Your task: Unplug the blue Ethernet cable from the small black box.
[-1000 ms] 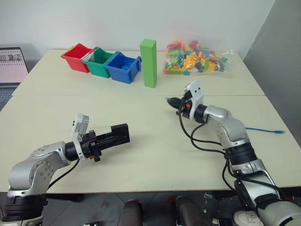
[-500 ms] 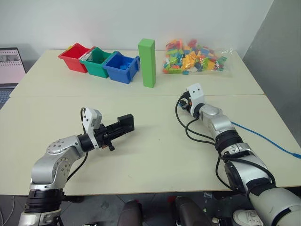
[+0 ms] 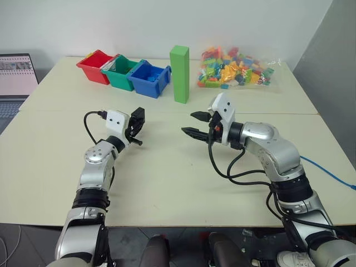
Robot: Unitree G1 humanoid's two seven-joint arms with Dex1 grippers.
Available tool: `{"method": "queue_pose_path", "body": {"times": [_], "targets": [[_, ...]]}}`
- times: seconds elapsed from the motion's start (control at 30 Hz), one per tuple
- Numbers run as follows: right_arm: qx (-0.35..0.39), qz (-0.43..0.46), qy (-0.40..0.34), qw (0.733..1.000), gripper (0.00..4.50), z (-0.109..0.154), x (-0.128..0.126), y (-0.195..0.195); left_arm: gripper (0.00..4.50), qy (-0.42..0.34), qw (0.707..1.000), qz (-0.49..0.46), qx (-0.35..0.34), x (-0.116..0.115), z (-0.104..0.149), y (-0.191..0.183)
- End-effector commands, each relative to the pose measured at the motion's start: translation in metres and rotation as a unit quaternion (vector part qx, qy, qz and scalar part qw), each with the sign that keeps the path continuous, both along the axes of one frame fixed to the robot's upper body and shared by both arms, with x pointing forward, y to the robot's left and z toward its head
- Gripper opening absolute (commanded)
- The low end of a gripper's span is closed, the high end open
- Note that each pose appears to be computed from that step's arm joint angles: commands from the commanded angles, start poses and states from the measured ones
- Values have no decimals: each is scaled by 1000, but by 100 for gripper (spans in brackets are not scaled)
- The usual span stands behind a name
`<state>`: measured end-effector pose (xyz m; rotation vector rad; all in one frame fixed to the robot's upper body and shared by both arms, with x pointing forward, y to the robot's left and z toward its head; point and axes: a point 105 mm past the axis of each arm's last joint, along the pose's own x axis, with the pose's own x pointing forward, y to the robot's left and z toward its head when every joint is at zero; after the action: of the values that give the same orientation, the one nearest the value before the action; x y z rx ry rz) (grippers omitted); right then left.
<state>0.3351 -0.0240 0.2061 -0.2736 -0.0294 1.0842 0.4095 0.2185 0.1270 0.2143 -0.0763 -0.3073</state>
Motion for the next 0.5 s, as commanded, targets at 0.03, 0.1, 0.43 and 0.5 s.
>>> {"method": "queue_pose_path", "body": {"times": [0.03,0.1,0.43,0.5], "targets": [[-16,6,-9,1000,307,6,-11,2,79,9,999,30,-1,4,-15,12],[-22,4,-7,1000,307,4,-13,2,79,25,999,32,-5,2,-27,14],[-27,-5,-1,1000,307,2,-13,2,289,40,998,27,-49,-4,-37,20],[-27,-5,-1,1000,307,2,-13,3,331,40,997,31,-59,-5,-36,22]]}}
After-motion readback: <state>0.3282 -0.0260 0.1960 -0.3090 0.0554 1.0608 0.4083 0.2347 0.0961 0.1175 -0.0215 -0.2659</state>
